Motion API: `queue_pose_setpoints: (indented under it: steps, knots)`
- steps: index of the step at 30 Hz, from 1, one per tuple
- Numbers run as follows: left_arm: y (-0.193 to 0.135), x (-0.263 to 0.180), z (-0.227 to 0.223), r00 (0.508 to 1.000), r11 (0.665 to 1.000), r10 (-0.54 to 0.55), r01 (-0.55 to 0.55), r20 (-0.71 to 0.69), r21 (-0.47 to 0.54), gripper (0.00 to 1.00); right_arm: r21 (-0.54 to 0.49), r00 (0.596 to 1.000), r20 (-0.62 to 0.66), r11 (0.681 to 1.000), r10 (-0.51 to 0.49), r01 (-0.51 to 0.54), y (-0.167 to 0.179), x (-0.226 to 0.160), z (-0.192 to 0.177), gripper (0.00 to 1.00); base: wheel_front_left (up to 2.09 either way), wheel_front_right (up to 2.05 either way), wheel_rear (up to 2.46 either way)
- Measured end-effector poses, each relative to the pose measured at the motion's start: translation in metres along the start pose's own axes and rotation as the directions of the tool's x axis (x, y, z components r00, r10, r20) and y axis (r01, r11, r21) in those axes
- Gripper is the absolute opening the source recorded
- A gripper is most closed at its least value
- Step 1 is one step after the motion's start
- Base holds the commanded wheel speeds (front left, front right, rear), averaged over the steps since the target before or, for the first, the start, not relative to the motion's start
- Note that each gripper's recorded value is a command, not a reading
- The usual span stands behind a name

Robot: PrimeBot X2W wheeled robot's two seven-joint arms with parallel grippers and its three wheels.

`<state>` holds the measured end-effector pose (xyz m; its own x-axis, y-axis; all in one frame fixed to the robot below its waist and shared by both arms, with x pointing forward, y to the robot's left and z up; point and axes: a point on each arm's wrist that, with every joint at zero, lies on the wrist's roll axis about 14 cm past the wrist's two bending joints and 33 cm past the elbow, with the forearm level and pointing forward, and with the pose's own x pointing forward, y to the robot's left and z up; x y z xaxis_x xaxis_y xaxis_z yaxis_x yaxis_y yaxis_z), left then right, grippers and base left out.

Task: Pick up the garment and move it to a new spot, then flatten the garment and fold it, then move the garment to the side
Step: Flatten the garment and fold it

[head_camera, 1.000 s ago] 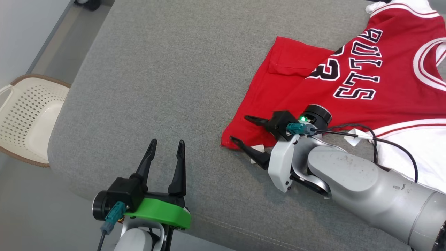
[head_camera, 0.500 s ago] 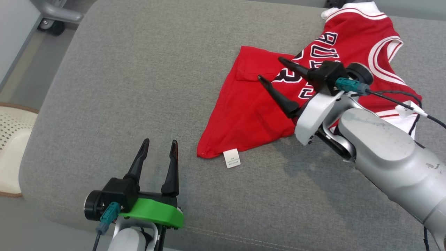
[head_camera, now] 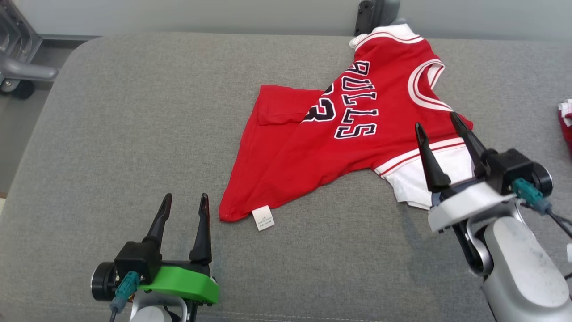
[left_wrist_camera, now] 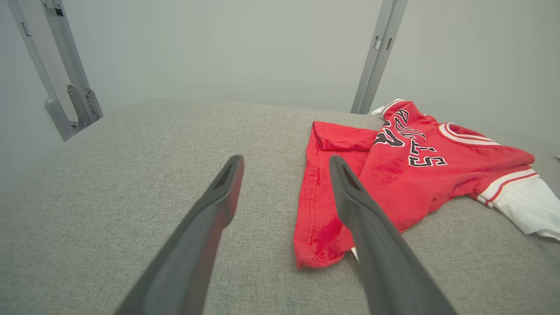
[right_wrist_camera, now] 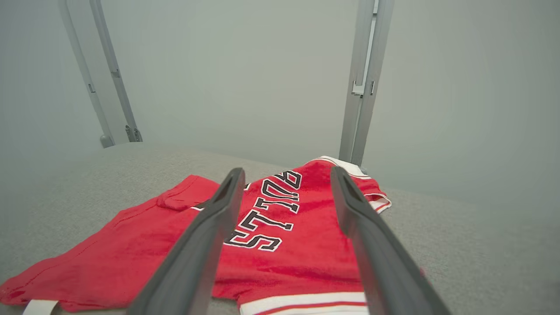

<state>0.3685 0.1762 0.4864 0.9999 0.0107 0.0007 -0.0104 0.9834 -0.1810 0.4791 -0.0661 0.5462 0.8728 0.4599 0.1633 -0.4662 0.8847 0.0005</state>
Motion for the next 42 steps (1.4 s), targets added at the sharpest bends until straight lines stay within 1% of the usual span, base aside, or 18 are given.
queue_pose_setpoints:
  steps: [5, 10, 16, 24, 30, 42]
  knots:
    - [0.002, -0.009, -0.002, 1.0, 1.0, 0.006, -0.006, -0.005, -0.002, 1.0, 0.012, 0.993, 0.019, 0.993, -0.116, 0.115, -0.007, -0.041, 0.005, 1.0, 0.0, 0.0, 0.0]
    - [0.003, -0.017, -0.001, 1.0, 1.0, 0.006, -0.006, 0.0, -0.002, 1.0, 0.037, 0.982, 0.012, 0.981, -0.188, 0.188, -0.008, -0.074, 0.005, 1.0, 0.0, 0.0, 0.0]
    - [0.002, -0.023, 0.002, 1.0, 1.0, 0.001, -0.001, 0.012, -0.005, 1.0, 0.056, 0.962, 0.014, 0.961, -0.274, 0.272, -0.019, -0.103, 0.008, 1.0, 0.0, 0.0, 0.0]
    - [-0.007, -0.022, 0.008, 0.999, 0.999, -0.035, 0.035, 0.03, 0.001, 1.0, 0.059, 0.949, 0.006, 0.948, -0.315, 0.314, -0.023, -0.124, 0.008, 1.0, 0.0, 0.0, 0.0]
    - [-0.012, -0.02, 0.012, 0.998, 0.999, -0.052, 0.052, 0.042, 0.001, 1.0, 0.085, 0.941, 0.001, 0.937, -0.339, 0.338, -0.025, -0.137, 0.007, 1.0, 0.0, 0.0, 0.0]
    - [-0.015, -0.018, 0.01, 0.997, 0.998, -0.062, 0.062, 0.036, 0.001, 1.0, 0.098, 0.936, -0.007, 0.931, -0.352, 0.351, -0.026, -0.143, 0.006, 1.0, 0.0, 0.0, 0.0]
